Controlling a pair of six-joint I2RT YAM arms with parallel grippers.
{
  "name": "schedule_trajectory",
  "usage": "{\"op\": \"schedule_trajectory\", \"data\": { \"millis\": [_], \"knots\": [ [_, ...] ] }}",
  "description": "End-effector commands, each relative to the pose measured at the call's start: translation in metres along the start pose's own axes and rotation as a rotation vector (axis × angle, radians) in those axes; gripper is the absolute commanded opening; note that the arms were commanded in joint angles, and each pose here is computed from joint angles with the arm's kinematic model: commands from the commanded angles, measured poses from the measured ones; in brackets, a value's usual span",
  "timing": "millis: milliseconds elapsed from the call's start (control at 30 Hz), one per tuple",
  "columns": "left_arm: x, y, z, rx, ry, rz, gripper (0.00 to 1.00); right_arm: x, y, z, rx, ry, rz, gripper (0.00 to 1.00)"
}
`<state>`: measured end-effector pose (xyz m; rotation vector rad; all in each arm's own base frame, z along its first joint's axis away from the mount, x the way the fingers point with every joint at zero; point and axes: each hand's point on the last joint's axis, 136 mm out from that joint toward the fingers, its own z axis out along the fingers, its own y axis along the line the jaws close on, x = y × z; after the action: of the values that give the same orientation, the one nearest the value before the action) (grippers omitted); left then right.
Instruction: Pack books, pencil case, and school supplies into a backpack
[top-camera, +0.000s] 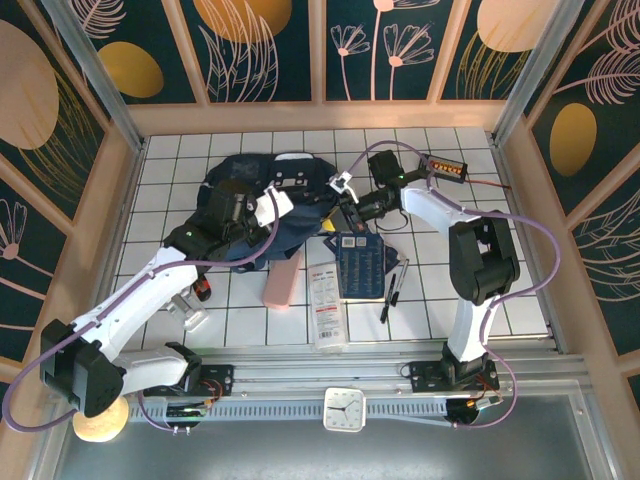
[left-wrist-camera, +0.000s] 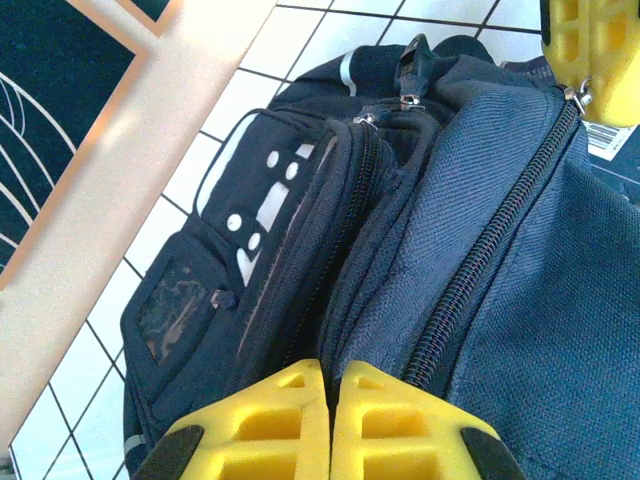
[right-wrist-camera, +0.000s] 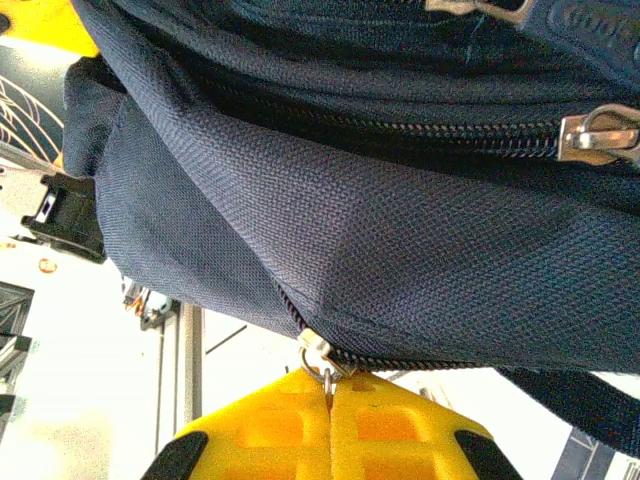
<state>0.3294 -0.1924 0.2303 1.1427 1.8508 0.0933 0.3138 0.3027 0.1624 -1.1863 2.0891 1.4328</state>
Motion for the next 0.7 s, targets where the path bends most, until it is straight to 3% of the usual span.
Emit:
{"op": "schedule_trajectory", "data": {
  "millis": [0,233,567,600,667],
  "knots": [
    [-0.017,0.027,-0.005,-0.117,-0.037,-0.032,0.00,0.017,0.004,0.013,-0.005,0.066,0.148,0.00],
    [-0.051,-0.041,0.019,0.034,-0.096,-0.078,0.00,-0.008,0.010,0.037,0.037,0.057,0.227,0.00],
    [-0.090,-0.064,0.041,0.117,-0.168,-0.174,0.00,-0.022,0.004,0.040,0.087,0.057,0.303,0.00],
    [-0.090,-0.062,0.042,0.108,-0.159,-0.194,0.02,-0.017,0.000,0.037,0.105,0.060,0.310,0.00],
    [-0.087,-0.056,0.036,0.086,-0.152,-0.224,0.36,-0.010,-0.006,0.029,0.136,0.062,0.329,0.00]
  ]
}}
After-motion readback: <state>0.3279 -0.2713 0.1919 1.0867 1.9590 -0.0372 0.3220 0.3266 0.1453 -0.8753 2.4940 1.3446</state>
